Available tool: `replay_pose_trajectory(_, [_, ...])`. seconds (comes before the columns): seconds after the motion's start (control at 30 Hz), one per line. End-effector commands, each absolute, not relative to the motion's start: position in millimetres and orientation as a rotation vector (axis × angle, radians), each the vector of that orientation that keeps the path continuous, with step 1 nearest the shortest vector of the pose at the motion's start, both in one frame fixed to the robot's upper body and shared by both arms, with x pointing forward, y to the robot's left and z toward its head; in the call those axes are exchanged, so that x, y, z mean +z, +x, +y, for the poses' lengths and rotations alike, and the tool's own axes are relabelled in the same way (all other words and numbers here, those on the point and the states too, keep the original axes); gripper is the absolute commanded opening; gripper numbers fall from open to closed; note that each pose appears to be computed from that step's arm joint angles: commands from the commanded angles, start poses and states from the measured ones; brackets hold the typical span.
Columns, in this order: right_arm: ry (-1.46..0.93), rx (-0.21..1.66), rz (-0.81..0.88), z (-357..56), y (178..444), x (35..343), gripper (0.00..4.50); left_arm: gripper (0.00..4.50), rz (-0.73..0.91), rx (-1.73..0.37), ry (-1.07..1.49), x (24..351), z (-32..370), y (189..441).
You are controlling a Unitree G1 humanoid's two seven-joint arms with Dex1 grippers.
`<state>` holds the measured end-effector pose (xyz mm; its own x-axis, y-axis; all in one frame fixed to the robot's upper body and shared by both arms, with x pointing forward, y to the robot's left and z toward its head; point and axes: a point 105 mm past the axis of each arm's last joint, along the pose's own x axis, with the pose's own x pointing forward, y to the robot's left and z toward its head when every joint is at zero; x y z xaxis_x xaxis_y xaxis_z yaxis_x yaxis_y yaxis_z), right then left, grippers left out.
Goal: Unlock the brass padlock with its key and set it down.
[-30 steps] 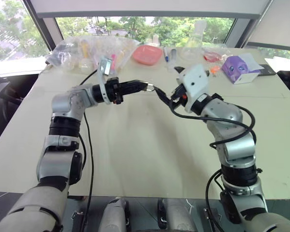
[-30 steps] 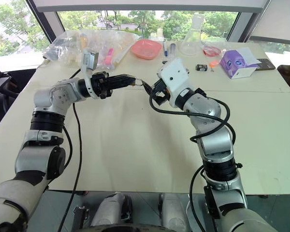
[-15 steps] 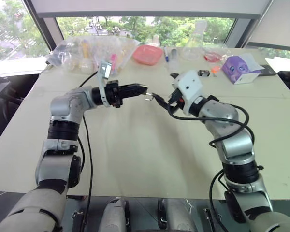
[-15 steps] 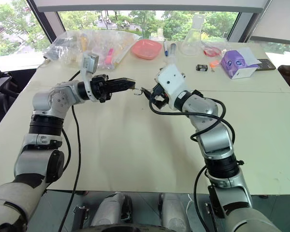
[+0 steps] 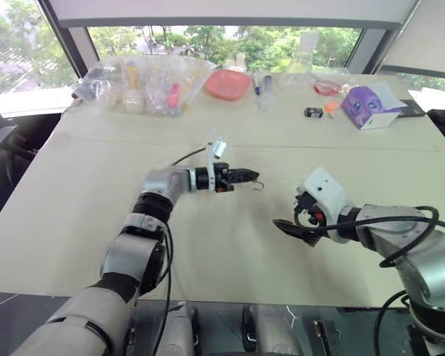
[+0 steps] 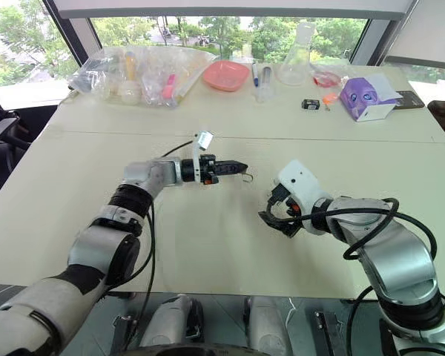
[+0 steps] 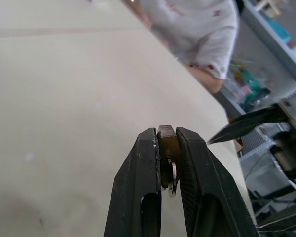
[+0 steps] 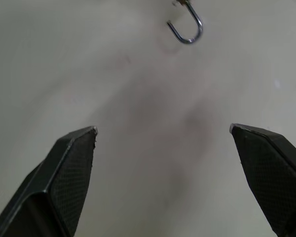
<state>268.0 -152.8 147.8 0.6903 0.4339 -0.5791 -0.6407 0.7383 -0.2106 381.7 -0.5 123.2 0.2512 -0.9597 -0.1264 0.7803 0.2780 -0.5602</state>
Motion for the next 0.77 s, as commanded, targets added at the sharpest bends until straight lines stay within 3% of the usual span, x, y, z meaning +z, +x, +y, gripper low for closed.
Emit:
replay_pose_trajectory(0.03, [-0.430, 0.574, 0.471, -152, 272, 160, 4.45, 0.04, 0.506, -1.202, -0.432, 130, -13, 389])
replay_pose_trajectory(0.13, [-0.422, 0.536, 0.455, -153, 275, 162, 4.45, 0.04, 0.539, -1.195, -0.412, 122, -17, 388])
replay_pose_trajectory(0.17, [-0.419, 0.523, 0.447, -153, 276, 163, 4.50, 1.01, 0.546, -1.191, -0.398, 119, -17, 388])
replay_pose_trajectory(0.27, [-0.412, 0.502, 0.434, -155, 278, 165, 4.50, 2.21, 0.549, -1.194, -0.393, 120, -17, 389])
replay_pose_trajectory(0.33, [-0.413, 0.499, 0.433, -155, 279, 165, 4.50, 3.28, 0.539, -1.187, -0.379, 123, -14, 392])
replay_pose_trajectory(0.4, [-0.417, 0.498, 0.433, -156, 279, 164, 4.50, 4.20, 0.483, -1.168, -0.233, 122, -10, 397])
replay_pose_trajectory(0.53, [-0.420, 0.484, 0.424, -158, 279, 163, 4.50, 4.20, 0.345, -1.148, 0.021, 130, 10, 404])
replay_pose_trajectory(0.77, [-0.383, 0.452, 0.355, -161, 285, 163, 4.50, 4.20, 0.154, -1.110, -0.001, 170, 63, 380])
